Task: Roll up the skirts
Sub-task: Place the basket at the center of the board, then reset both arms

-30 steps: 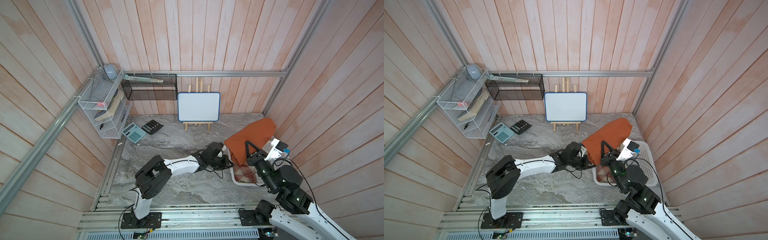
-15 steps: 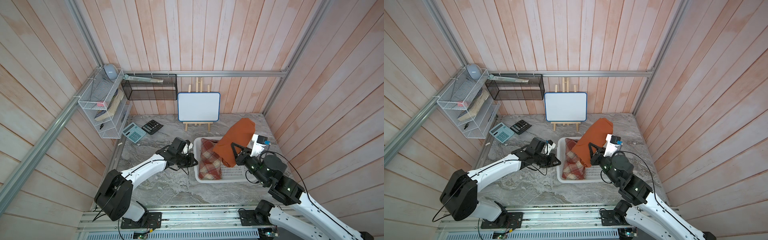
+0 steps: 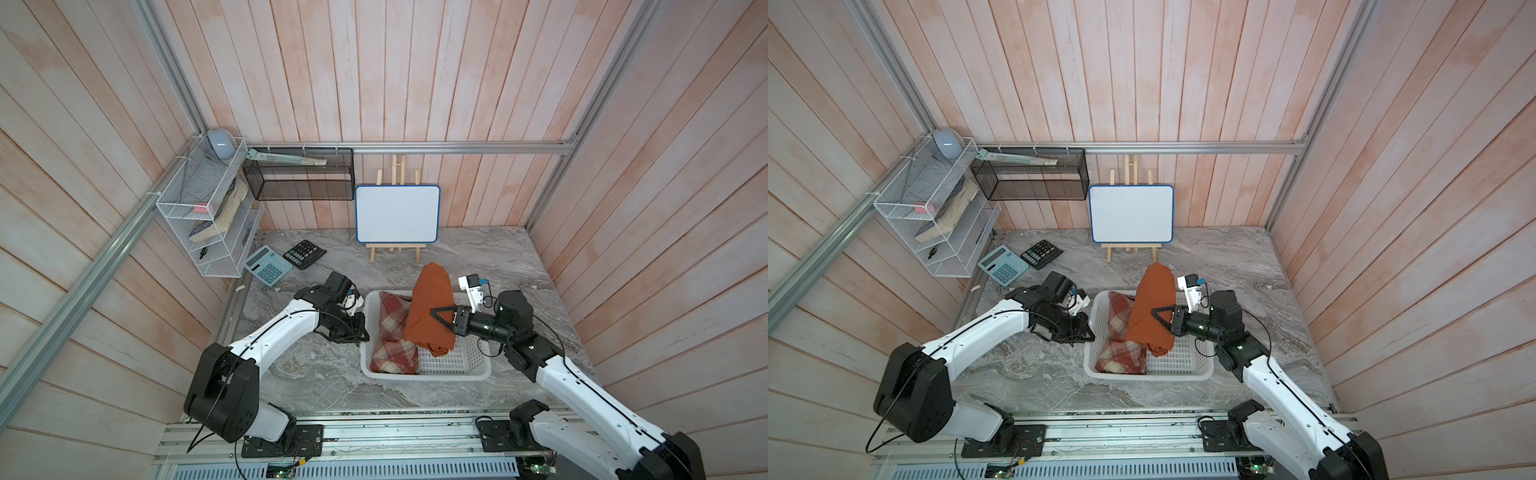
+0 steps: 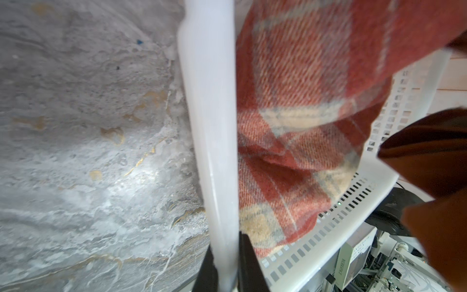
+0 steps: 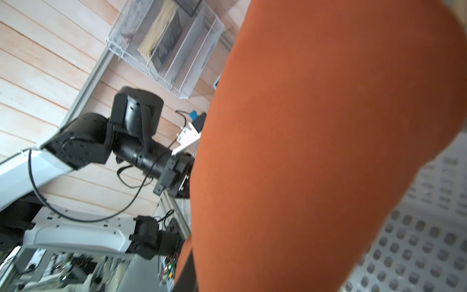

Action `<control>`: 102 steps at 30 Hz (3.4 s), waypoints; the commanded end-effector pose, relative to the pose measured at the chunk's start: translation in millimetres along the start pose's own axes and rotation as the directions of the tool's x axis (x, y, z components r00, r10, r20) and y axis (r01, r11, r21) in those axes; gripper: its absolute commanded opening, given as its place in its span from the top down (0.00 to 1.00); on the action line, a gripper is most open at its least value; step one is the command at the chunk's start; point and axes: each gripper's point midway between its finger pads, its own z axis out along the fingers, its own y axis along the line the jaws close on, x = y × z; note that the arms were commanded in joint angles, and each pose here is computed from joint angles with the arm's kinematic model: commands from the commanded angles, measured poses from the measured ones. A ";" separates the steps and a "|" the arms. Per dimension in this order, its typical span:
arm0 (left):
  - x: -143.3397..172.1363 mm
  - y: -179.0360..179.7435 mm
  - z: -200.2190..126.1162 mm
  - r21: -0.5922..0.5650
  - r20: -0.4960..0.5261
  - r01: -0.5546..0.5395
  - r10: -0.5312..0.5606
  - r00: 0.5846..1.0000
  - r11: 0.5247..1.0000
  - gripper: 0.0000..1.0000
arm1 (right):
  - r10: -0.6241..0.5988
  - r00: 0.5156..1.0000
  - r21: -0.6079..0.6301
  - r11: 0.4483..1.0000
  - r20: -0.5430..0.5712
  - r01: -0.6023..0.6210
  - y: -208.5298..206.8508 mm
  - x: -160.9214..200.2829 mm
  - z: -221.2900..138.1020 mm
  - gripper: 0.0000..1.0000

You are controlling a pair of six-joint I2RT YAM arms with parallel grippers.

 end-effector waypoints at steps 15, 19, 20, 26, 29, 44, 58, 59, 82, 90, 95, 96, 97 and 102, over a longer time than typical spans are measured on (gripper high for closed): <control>-23.2 48.4 -34.8 -0.186 0.163 0.038 -0.008 0.987 0.982 1.00 | 0.086 0.993 0.046 0.996 -0.086 -0.082 -78.8 20.9 28.2 1.00; -33.6 46.8 -38.2 -0.159 0.210 0.054 -0.020 0.977 0.986 1.00 | 0.136 0.981 0.169 0.979 -0.136 -0.113 -108.3 26.3 36.5 1.00; -33.8 45.0 -34.6 -0.135 0.211 0.062 -0.032 0.977 0.989 1.00 | 0.151 0.979 0.190 0.974 -0.139 -0.123 -114.2 26.9 38.5 1.00; -41.2 47.4 -27.9 -0.126 0.228 0.066 -0.036 0.973 0.990 1.00 | 0.160 0.971 0.338 0.936 -0.178 -0.093 -127.0 28.1 39.6 1.00; -46.6 46.7 -33.9 -0.142 0.254 0.061 -0.024 0.967 0.988 1.00 | 0.161 0.968 0.468 0.882 -0.194 -0.053 -137.0 27.4 34.5 0.93; -54.6 39.6 -47.2 -0.149 0.298 0.020 0.025 0.954 0.989 1.00 | 0.176 0.916 0.692 0.709 -0.362 0.137 -167.7 46.1 30.5 0.57; -55.1 42.8 -54.4 -0.180 0.325 0.022 0.039 0.945 0.983 0.88 | -0.023 0.956 0.721 0.651 -0.293 0.237 -111.6 -8.7 18.0 0.40; -55.4 42.0 -54.6 -0.175 0.330 0.021 0.039 0.943 0.984 0.83 | -0.028 0.955 0.727 0.642 -0.295 0.243 -114.2 -8.3 16.5 0.39; -100.2 -16.8 -222.7 -0.261 0.835 -0.044 0.248 0.491 0.964 0.00 | -0.499 0.862 0.751 0.602 0.089 0.271 -6.8 -129.1 -46.7 0.02; -83.0 -8.3 -254.5 -0.425 0.905 -0.094 0.422 -0.048 0.900 0.00 | -0.847 0.356 0.827 0.496 0.394 0.264 11.0 -133.9 -115.9 0.02; -84.5 48.5 -241.9 -0.503 0.846 0.083 0.509 -0.155 0.860 0.00 | -0.730 0.589 0.838 0.524 0.347 0.156 -57.0 -158.8 -117.2 0.02; -87.3 61.6 -236.0 -0.509 0.841 0.121 0.522 -0.141 0.852 0.00 | -0.710 0.614 0.834 0.531 0.344 0.147 -67.6 -163.3 -117.7 0.02; -89.3 80.0 -228.1 -0.484 0.852 0.169 0.506 -0.134 0.859 0.00 | -0.711 0.626 0.830 0.529 0.320 0.175 -75.1 -166.6 -115.1 0.02; -93.3 115.4 -191.1 -0.551 0.795 0.264 0.594 -0.121 0.792 0.00 | -0.788 0.596 0.879 0.385 0.154 0.283 -110.6 -160.3 -111.8 0.02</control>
